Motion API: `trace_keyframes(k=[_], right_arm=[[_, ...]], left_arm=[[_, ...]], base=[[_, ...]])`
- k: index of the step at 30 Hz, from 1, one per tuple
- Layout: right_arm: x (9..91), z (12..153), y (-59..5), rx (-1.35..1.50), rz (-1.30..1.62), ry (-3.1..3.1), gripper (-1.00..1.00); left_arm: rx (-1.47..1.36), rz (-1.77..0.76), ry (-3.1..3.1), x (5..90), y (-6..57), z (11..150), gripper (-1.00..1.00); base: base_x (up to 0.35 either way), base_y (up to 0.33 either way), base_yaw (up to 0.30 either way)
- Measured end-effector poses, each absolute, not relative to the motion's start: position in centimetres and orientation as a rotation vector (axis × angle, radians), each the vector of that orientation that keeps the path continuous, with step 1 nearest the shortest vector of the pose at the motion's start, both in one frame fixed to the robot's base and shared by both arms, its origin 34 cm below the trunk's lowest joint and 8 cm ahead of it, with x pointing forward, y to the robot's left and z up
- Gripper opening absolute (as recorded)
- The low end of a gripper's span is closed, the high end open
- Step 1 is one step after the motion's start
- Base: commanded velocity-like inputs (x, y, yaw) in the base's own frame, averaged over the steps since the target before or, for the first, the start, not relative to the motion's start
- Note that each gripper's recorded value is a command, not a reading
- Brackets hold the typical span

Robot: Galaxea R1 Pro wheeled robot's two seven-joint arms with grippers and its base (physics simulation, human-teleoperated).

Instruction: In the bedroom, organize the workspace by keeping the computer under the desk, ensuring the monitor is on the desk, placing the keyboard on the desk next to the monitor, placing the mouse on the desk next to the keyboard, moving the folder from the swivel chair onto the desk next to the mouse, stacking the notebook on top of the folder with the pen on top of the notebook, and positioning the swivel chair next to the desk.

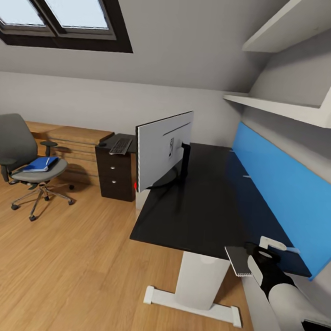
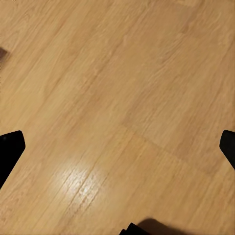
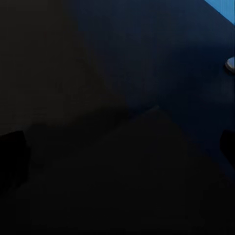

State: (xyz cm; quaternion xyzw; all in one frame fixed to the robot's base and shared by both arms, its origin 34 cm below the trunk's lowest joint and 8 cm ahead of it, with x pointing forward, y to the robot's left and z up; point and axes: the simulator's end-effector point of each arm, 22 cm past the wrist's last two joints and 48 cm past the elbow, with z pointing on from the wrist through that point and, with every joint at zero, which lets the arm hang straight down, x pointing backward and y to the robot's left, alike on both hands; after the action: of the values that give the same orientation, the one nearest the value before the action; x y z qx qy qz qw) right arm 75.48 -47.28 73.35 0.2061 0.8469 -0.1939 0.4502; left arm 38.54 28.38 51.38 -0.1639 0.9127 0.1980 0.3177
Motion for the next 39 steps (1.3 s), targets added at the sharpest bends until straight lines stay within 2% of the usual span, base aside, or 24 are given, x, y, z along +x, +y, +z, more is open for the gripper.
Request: trace_keyframes(k=[16, 31, 39], right_arm=[[75.49, 73.34, -47.25, 0.509, -0.478, 2.094, 1.0], [75.26, 73.01, -47.22, 0.503, -0.482, 2.103, 1.0], [75.18, 72.86, -47.27, 0.506, -0.482, 2.108, 1.0]], left_arm=[[-0.427, 0.52, 2.401, 38.58, 28.32, 51.39, 1.0], [-0.425, 0.519, 2.401, 38.59, 28.27, 51.41, 1.0], [-0.425, 0.518, 2.402, 38.59, 28.25, 51.39, 1.0]], base=[[0.006, 0.0, 0.0], [0.217, 0.0, 0.0], [0.065, 0.0, 0.0]])
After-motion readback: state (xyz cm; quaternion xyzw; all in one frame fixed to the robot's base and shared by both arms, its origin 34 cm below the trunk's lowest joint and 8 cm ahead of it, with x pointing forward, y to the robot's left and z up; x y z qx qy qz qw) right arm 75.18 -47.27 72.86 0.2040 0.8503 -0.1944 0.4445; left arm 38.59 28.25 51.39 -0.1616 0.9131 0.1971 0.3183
